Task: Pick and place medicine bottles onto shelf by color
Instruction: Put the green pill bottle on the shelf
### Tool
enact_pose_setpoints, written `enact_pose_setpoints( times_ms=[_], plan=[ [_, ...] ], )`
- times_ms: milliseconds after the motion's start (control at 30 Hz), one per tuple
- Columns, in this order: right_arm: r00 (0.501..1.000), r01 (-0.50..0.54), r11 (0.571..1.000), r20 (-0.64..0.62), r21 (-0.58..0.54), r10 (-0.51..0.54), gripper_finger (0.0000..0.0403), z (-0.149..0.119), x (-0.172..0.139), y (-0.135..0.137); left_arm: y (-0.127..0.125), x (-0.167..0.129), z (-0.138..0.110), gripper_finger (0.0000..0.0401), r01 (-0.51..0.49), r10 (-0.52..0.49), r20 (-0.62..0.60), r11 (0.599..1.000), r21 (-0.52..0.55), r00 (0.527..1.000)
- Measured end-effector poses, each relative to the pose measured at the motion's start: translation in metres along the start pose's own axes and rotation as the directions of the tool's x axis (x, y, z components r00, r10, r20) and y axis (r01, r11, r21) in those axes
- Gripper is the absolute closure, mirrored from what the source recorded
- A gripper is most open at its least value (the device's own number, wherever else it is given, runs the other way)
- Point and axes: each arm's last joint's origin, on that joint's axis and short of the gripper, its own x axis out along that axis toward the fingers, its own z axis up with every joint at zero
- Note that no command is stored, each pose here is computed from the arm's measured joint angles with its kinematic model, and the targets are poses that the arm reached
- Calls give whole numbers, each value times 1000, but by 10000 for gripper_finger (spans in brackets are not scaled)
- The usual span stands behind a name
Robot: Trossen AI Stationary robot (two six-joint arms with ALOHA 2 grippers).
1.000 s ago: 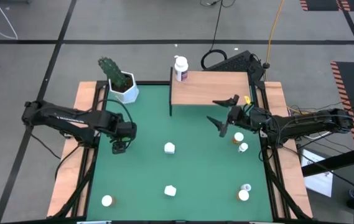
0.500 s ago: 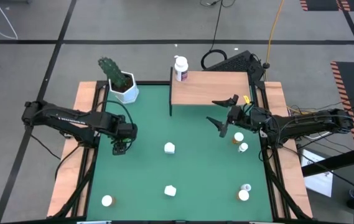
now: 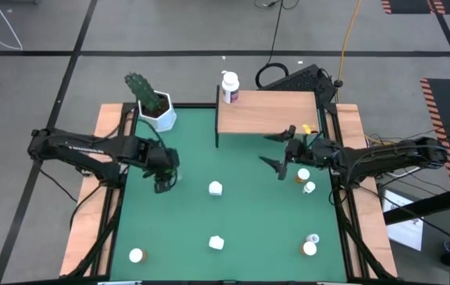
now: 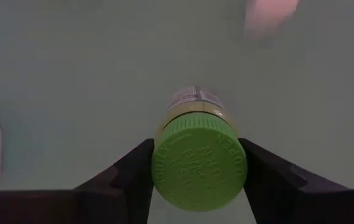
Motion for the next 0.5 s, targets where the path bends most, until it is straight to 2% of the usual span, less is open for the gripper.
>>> enact_pose_setpoints(
  times_ms=[100,233,333,500],
  plan=[
    [998,-52,998,20,19,52,60,-12,8,5,-1,-17,25,182,14,0,205,998,-65,979],
    [984,-174,984,20,-33,175,60,-21,23,16,-5,-28,55,187,79,-27,448,992,-97,894],
    [986,-169,983,-16,-74,168,60,-24,35,25,-11,-24,74,200,106,-45,528,991,-85,848],
    [996,-92,980,1,-176,94,60,-13,47,37,-13,-8,100,198,119,-30,514,982,-143,857]
  ],
)
